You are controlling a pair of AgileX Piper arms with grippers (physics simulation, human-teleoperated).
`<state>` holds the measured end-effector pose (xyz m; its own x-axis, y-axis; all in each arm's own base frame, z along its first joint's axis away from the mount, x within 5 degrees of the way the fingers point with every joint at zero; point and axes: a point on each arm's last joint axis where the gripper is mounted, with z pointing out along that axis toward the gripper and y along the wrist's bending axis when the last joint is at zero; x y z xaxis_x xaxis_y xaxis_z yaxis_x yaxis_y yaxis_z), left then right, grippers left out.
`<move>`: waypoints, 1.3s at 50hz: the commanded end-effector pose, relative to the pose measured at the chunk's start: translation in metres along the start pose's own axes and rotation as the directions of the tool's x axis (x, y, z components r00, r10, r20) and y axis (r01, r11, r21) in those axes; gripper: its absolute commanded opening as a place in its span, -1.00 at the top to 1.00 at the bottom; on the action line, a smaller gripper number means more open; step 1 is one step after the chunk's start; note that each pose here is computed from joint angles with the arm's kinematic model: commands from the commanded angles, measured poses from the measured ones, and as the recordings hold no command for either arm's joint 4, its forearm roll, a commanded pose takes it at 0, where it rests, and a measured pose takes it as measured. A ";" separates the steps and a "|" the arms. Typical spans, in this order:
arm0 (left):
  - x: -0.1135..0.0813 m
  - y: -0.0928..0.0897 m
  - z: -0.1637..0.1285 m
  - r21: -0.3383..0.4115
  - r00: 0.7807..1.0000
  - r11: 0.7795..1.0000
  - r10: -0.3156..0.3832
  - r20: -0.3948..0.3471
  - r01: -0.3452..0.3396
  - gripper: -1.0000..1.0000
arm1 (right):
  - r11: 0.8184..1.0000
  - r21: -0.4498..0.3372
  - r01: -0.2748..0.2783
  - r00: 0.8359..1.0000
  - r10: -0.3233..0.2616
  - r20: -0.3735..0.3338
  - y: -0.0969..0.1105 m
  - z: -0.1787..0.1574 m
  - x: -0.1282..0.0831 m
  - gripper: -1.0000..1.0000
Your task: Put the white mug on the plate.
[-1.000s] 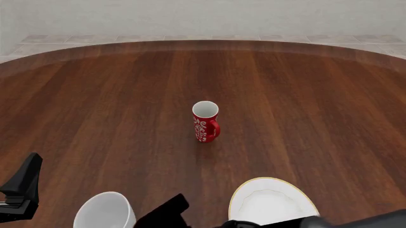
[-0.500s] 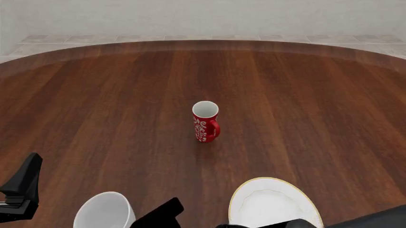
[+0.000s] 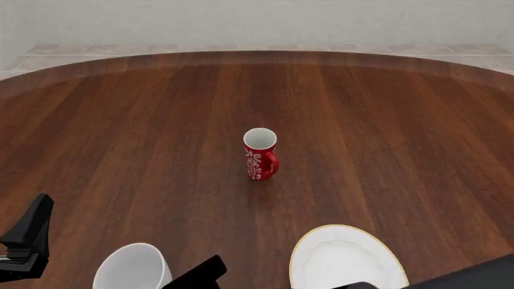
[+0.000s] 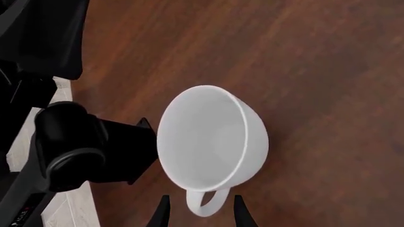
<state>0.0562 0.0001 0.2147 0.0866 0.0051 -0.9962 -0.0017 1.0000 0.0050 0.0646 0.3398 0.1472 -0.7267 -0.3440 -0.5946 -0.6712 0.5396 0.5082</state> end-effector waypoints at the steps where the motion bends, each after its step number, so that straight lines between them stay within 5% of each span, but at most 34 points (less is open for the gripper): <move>1: 0.000 0.000 0.000 0.000 1.000 1.000 0.000 0.000 0.000 -1.00 | 1.000 0.001 -0.006 1.000 0.006 -0.001 -0.001 0.005 0.002 -1.00; 28: 0.000 0.000 0.000 0.000 1.000 1.000 0.000 0.000 0.000 -1.00 | 1.000 0.003 -0.009 1.000 0.009 -0.005 -0.002 0.011 0.003 -1.00; 29: 0.000 0.000 0.000 0.000 1.000 1.000 0.000 0.000 0.000 -1.00 | 1.000 0.003 -0.009 1.000 0.009 -0.005 -0.002 0.011 0.003 1.00; 65: 0.000 0.000 0.000 0.000 1.000 1.000 0.000 0.000 0.000 -1.00 | 0.999 0.015 0.048 0.999 -0.048 0.003 0.013 -0.026 -0.024 1.00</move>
<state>0.0562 0.0001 0.2147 0.0866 0.0052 -0.9962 -0.0017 1.0000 0.0050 0.0685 0.3415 0.1674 -0.6919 -0.3714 -0.6191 -0.7059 0.5280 0.4721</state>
